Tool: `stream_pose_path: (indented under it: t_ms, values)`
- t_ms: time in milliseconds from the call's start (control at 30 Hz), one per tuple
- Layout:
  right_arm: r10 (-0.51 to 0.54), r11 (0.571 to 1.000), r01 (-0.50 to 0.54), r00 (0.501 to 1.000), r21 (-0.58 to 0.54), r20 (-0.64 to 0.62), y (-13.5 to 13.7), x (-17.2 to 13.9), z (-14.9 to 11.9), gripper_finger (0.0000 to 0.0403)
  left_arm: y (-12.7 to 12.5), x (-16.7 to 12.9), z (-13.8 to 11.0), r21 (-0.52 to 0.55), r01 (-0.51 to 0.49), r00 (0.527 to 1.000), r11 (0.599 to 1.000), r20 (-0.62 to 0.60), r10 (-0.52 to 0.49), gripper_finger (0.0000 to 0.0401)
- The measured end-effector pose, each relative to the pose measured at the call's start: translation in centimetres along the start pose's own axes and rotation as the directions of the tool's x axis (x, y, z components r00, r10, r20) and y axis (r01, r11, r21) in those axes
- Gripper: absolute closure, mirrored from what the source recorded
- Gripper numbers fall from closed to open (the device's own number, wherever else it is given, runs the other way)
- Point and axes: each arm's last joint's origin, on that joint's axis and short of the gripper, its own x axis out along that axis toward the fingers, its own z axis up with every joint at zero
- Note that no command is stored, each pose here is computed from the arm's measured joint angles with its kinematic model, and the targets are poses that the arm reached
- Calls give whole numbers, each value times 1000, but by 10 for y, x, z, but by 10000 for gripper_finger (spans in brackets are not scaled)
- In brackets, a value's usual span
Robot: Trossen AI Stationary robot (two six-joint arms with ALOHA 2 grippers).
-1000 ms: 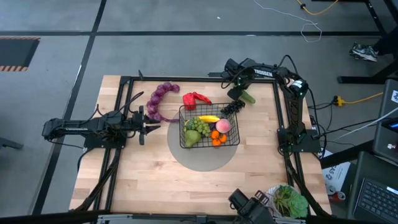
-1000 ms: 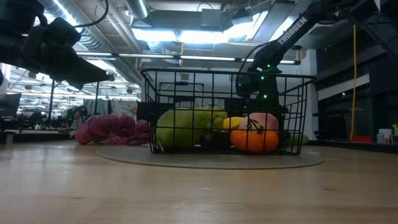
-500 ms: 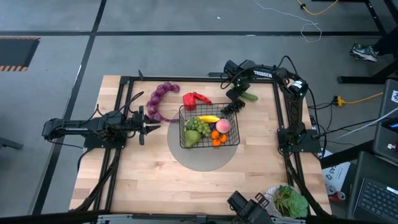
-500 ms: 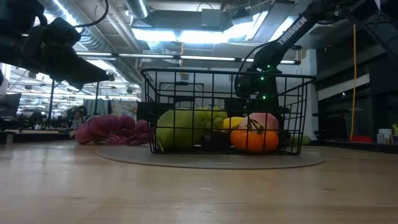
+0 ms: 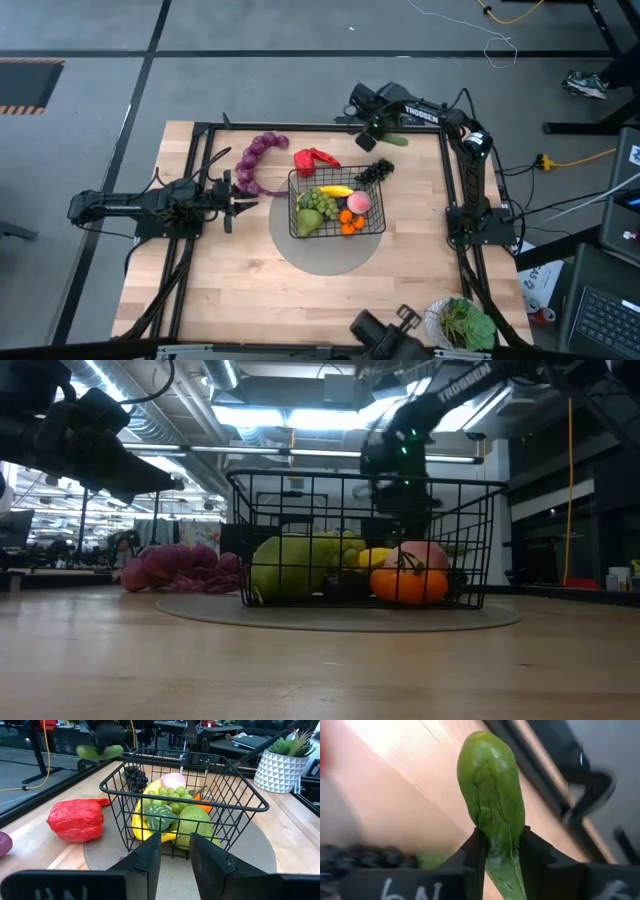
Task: Build produce basket
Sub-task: Put the cucumber into the wire basket
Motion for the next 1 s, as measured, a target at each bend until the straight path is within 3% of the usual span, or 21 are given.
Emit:
stream_pose_path:
  t_ms: [200,300,400,533,600,633,733,900,1000]
  values:
    - [155,980,-123,964,-155,214,24,-65,22,331,0,0,0,0,0,1000,1000,0,0,305]
    - [320,927,-232,899,-296,298,41,-99,26,331,0,0,0,0,0,1000,1000,0,0,305]
    - [561,789,-384,768,-479,309,58,-129,25,331,0,0,0,0,0,1000,1000,0,0,305]
    - [838,489,-543,509,-683,195,80,-158,17,331,0,0,0,0,0,1000,1000,0,0,305]
    - [887,396,-566,439,-723,143,90,-165,13,331,0,0,0,0,0,1000,1000,1,0,305]
    - [893,378,-561,432,-737,129,96,-167,11,331,0,0,0,0,0,1000,1000,0,0,305]
    - [860,409,-529,495,-744,121,113,-168,4,331,0,0,0,0,0,1000,1000,0,0,305]
    - [711,574,-454,689,-681,140,147,-154,-9,331,0,0,0,0,0,1000,1000,0,0,305]
    - [636,627,-415,761,-659,126,166,-144,-18,331,0,0,0,0,0,1000,1000,0,0,305]
